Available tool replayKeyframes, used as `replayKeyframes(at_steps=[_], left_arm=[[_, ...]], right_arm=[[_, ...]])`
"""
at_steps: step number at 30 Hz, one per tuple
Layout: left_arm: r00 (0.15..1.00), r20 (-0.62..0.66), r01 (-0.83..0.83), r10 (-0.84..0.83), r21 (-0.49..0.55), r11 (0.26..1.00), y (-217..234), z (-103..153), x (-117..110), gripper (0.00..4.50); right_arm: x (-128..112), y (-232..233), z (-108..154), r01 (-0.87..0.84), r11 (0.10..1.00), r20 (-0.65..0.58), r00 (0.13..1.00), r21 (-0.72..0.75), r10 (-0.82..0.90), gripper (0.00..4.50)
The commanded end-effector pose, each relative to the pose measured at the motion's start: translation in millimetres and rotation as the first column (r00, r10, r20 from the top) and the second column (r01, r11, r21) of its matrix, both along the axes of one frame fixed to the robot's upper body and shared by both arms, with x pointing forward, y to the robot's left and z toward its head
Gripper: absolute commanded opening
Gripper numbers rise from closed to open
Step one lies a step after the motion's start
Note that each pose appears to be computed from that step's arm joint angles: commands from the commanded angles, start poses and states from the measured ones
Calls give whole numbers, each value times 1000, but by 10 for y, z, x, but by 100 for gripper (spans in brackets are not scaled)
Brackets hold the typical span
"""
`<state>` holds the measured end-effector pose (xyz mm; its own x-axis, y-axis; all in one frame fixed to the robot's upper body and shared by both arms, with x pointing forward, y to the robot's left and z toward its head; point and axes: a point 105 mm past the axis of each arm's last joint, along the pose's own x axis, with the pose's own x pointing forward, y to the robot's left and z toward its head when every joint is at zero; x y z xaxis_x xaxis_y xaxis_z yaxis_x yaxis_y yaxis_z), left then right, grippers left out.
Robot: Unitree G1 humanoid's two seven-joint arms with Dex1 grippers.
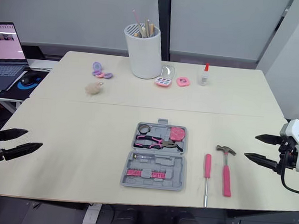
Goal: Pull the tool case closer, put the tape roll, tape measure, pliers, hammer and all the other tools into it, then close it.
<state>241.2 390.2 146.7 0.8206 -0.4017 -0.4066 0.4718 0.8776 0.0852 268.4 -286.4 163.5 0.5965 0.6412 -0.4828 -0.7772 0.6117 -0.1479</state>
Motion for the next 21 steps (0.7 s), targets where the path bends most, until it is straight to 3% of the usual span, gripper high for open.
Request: replayKeyframes(at_steps=[1,21], left_arm=[[998,53,-21,19,32,999,75,175,-9,447],[997,73,-19,15,61,998,-23,193,69,447]], right_arm=[[27,21,117,-14,1000,40,999,-19,15,450],[-12,2,23,14,998,29,1000,-60,-12,450]])
